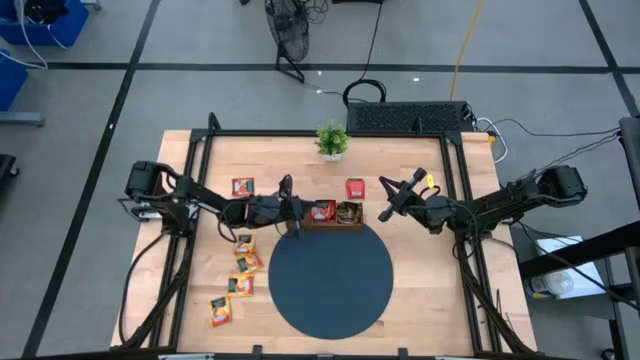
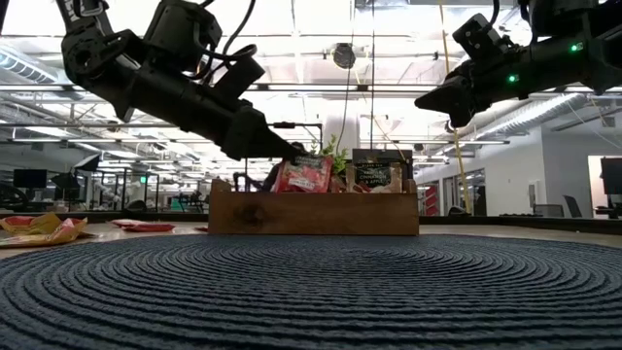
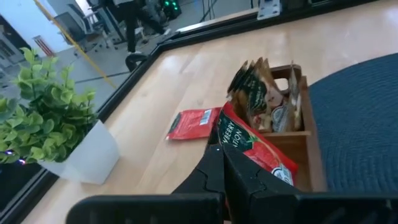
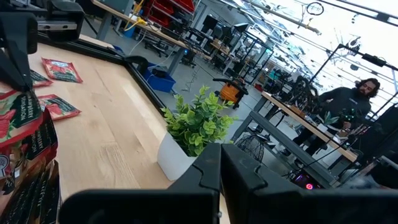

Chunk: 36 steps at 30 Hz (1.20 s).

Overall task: Pick & Place Tea
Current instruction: Put the red tea bag into the middle slot of the wooden organizer

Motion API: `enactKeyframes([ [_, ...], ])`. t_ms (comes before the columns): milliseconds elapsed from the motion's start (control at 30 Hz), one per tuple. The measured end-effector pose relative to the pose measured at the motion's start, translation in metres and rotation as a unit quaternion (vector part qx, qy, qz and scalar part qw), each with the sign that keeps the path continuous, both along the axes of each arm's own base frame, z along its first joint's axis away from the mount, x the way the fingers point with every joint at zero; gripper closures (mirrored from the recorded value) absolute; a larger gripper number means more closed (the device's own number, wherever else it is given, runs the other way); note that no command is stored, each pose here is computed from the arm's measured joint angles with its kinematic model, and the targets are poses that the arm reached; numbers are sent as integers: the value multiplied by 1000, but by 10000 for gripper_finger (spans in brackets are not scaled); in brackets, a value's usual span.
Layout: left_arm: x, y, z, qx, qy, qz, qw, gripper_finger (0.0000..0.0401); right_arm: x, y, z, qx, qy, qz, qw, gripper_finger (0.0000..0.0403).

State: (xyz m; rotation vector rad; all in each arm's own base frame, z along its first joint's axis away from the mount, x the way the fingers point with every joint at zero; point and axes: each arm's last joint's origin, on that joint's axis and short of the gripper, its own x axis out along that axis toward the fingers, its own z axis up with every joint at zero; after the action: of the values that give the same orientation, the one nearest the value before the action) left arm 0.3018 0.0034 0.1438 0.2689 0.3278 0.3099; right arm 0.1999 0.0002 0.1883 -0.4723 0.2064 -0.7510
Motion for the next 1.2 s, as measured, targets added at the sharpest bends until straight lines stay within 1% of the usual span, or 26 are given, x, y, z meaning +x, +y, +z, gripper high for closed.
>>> enactKeyframes([
  [333, -1, 15, -1, -4, 6, 24, 1000, 401, 0, 0, 0, 1, -1, 0, 1000, 403],
  [500, -1, 20, -1, -14, 4, 12, 1000, 401, 0, 0, 0, 1, -1, 0, 1000, 403],
  [700, 1, 18, -3, -13, -2, 9, 1000, 401, 0, 0, 0, 1, -1, 0, 1000, 403],
  [833, 6, 17, -8, -12, -6, 4, 1000, 401, 0, 0, 0, 1, -3, 0, 1000, 403],
  [967, 15, 13, -8, 0, -8, -5, 1000, 401, 0, 0, 1, 1, -5, 0, 1000, 403],
  [1200, 28, 6, 3, 35, -20, -25, 999, 401, 0, 0, 1, 2, -5, 0, 1000, 403],
])
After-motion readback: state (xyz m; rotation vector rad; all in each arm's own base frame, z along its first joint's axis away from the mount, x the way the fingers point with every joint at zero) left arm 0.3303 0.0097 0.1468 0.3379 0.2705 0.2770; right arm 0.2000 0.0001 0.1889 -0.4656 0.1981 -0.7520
